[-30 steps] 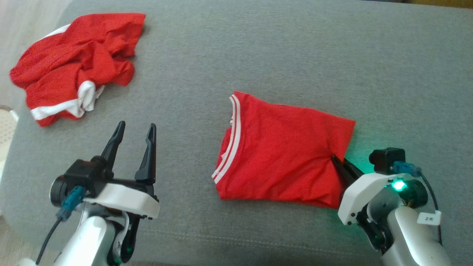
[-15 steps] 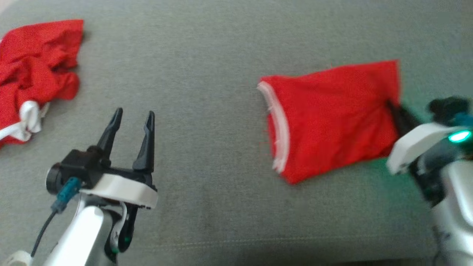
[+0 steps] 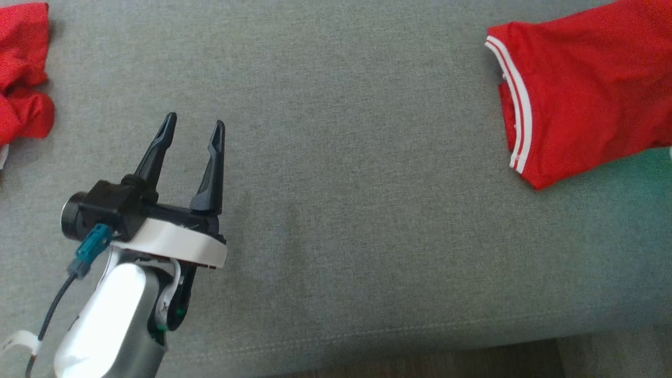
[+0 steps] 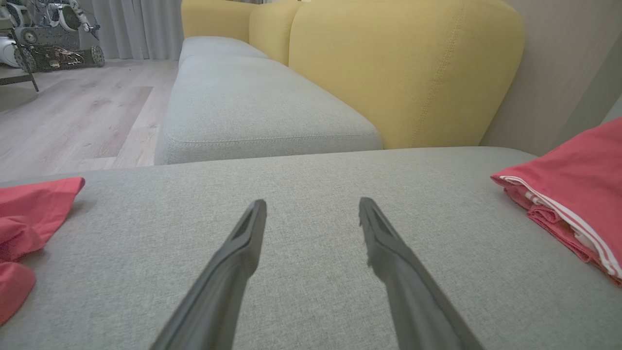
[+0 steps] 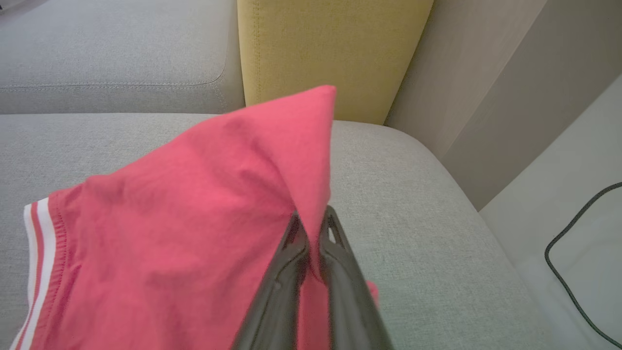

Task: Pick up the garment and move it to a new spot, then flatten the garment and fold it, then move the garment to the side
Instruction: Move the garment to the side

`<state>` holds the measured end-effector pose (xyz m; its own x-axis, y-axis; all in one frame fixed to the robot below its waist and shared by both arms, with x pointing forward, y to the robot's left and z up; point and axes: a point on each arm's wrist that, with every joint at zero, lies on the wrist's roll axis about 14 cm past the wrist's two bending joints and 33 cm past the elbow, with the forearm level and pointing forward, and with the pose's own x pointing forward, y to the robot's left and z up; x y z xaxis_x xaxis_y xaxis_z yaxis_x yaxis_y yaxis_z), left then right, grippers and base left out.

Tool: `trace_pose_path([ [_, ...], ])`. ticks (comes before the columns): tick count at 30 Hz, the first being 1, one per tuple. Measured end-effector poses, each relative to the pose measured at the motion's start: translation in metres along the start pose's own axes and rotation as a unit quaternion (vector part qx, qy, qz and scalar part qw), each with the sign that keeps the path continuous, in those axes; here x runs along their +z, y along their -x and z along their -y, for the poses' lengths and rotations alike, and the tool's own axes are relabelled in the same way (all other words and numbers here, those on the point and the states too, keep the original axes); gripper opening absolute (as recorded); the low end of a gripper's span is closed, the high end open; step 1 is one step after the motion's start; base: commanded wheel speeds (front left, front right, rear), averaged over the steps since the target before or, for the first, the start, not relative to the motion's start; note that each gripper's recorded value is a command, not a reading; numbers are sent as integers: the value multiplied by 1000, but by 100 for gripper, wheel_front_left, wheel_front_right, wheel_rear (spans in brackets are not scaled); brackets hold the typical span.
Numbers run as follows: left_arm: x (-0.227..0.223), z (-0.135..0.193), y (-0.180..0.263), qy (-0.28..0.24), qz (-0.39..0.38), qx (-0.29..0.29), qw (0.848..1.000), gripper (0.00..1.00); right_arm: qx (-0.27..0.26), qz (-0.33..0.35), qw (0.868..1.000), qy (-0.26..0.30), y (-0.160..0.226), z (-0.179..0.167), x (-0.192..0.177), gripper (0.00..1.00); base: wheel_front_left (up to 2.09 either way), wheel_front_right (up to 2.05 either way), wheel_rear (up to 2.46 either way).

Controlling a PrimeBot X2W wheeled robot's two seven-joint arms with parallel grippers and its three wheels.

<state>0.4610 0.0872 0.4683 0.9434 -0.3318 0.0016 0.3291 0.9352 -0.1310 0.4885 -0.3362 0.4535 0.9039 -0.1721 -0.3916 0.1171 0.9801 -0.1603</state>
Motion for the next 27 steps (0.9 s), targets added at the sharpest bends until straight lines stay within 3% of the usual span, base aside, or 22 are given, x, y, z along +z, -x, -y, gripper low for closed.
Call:
trace_pose_path([
  [17, -22, 2, -20, -1, -18, -21, 1000, 100, -41, 35, 998, 16, -18, 23, 4, 0, 0, 0, 0],
  [24, -30, -1, -22, 1, -27, -21, 999, 100, -46, 22, 999, 13, -27, 19, -17, 0, 0, 0, 0],
  [25, -31, -1, -22, 1, -27, -21, 999, 100, -47, 21, 999, 12, -27, 19, -20, 5, 0, 0, 0],
  [27, -31, -1, -24, 1, -26, -22, 999, 100, -47, 22, 999, 7, -27, 16, -23, 39, 0, 0, 0],
])
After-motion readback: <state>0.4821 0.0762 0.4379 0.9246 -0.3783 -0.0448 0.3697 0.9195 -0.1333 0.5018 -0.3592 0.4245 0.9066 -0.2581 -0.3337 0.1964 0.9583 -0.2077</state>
